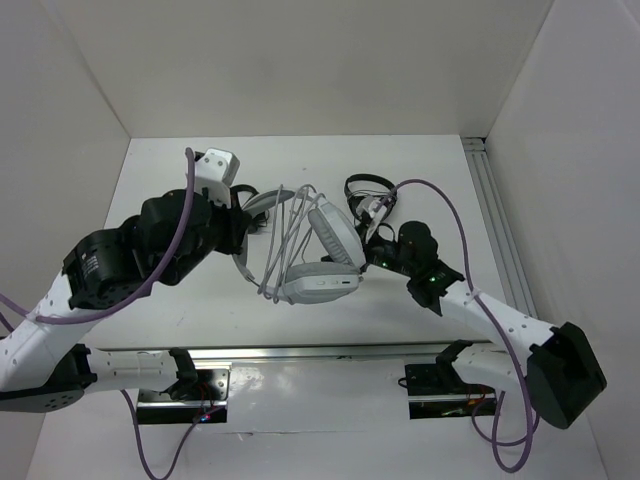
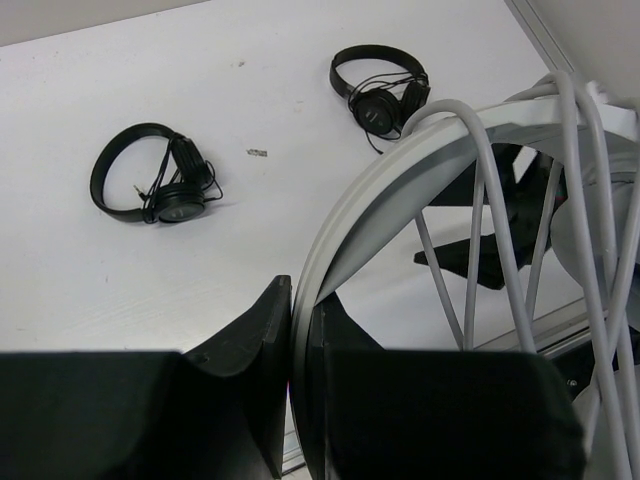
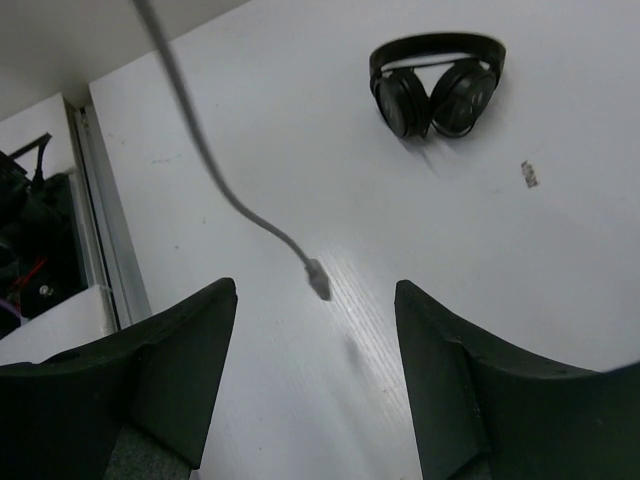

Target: Wrap the headphones

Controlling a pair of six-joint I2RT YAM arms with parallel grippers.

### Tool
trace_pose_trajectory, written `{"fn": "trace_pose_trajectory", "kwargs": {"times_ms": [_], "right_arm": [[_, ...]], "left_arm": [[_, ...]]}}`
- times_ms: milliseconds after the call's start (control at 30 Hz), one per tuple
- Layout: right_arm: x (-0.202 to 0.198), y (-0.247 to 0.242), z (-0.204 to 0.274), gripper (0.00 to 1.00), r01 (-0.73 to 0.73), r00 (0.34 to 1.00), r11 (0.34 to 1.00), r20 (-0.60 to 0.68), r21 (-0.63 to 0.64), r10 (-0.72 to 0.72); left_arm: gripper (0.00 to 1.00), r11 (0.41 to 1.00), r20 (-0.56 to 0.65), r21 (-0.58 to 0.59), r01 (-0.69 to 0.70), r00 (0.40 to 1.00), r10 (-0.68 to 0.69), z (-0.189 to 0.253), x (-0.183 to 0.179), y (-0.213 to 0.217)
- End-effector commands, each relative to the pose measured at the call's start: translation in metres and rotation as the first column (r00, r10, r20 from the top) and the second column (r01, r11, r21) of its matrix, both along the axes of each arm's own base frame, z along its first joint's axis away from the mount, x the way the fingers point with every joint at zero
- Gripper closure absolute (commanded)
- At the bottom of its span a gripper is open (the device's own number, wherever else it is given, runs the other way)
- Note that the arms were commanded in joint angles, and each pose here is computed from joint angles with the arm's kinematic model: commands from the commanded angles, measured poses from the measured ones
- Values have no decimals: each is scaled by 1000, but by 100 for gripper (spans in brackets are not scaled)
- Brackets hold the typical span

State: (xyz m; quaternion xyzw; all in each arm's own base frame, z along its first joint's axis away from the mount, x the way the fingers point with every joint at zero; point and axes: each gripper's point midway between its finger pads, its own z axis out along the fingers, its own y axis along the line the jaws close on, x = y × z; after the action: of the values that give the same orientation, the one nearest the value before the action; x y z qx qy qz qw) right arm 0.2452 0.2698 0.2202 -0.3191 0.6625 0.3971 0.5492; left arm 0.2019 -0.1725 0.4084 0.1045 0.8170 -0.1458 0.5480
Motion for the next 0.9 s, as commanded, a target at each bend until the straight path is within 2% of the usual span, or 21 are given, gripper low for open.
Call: {"fn": "trace_pose_trajectory", "kwargs": {"times_ms": [0, 167, 367, 667, 733, 767, 800, 833, 867], "right_arm": [[4, 8, -13, 28, -25, 1000, 999, 6, -26, 25], [-19, 43, -40, 28, -185, 981, 981, -74, -61, 181], [-41, 62, -46, 28, -254, 965, 967, -77, -39, 250], [-19, 66, -57, 31, -139, 989, 987, -60, -75, 134], [-14, 69, -71, 41, -132, 989, 987, -86, -97, 123], [-10, 73, -67, 51, -130, 990, 988, -70, -85, 125], [-8, 75, -69, 63, -131, 989, 987, -75, -89, 124], [-7, 76, -71, 92, -131, 989, 987, -75, -89, 124], [-5, 78, -77, 97, -132, 989, 986, -87, -98, 123]], "left_arm": [[100, 979, 79, -206, -6, 997, 23, 51, 0, -3], [100, 981, 81, -193, -33, 995, 49, 51, 1, 4], [100, 977, 90, -210, -31, 995, 51, 59, -1, 7], [100, 971, 91, -239, -14, 995, 36, 63, -6, 10], [100, 971, 91, -239, -14, 995, 36, 63, -6, 10], [100, 969, 96, -248, -12, 995, 37, 67, -7, 11], [100, 969, 96, -248, -12, 995, 37, 67, -7, 11], [100, 969, 98, -246, -23, 994, 49, 67, -6, 13], [100, 967, 94, -254, -26, 994, 51, 67, -6, 13]]}}
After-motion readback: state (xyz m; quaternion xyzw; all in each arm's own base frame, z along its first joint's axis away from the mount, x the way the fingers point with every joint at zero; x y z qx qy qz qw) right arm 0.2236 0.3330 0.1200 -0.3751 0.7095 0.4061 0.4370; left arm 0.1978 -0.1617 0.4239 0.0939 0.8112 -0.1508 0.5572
